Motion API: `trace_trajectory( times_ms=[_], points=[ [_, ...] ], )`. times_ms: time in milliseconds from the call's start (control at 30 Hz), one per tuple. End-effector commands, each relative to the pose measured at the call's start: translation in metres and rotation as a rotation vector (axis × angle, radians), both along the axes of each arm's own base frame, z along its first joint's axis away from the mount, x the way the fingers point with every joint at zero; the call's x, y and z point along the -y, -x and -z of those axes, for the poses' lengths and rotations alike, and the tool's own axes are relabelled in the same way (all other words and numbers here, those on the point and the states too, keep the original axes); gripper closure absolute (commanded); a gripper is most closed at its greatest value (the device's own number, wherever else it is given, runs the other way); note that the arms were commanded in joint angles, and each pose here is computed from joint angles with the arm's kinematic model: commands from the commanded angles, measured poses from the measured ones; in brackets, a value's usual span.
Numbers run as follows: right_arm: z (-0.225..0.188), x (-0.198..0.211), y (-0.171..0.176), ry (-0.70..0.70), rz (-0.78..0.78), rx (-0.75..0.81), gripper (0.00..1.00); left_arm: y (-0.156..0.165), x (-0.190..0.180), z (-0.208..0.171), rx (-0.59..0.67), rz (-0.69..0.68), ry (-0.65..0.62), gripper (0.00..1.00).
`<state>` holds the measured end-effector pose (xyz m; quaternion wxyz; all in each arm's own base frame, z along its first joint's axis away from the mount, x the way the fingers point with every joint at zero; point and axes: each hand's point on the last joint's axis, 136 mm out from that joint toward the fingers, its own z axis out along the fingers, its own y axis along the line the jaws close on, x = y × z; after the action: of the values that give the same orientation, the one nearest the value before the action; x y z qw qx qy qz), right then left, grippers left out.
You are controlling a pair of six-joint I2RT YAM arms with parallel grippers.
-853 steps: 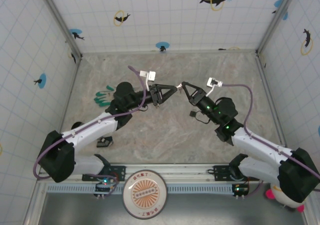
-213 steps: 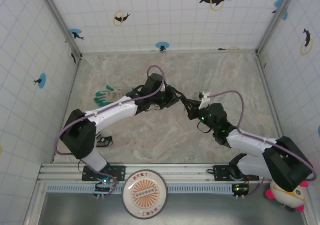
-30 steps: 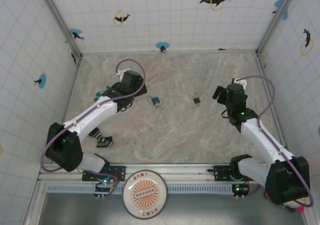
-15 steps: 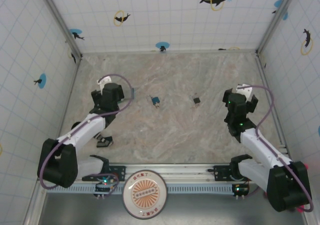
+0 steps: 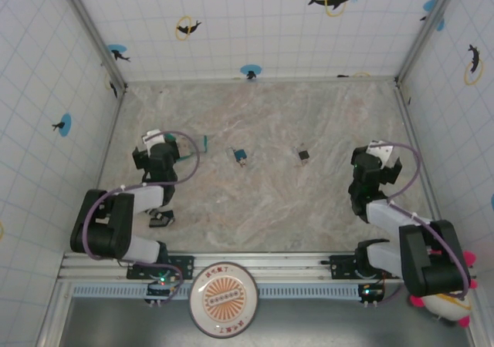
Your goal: Unlock with the key
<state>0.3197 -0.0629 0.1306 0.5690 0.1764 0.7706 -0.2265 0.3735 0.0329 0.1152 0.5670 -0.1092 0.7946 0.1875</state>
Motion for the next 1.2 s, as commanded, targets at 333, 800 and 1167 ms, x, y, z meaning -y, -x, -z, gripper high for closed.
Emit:
trace_trajectory(
  times_ms=[333,800,1167],
  points=[
    [-0.001,-0.007,-0.033,-0.117,-0.150,0.246,0.01,0.004,0.009,-0.018,0.244,0.211,0.063,0.03],
    [0.006,-0.018,-0.047,-0.090,-0.167,0.131,0.00,0.003,0.007,-0.011,0.200,0.207,0.073,0.02],
    [0.007,-0.017,-0.049,-0.097,-0.170,0.123,0.00,0.003,0.007,-0.013,0.203,0.204,0.067,0.02]
  ],
)
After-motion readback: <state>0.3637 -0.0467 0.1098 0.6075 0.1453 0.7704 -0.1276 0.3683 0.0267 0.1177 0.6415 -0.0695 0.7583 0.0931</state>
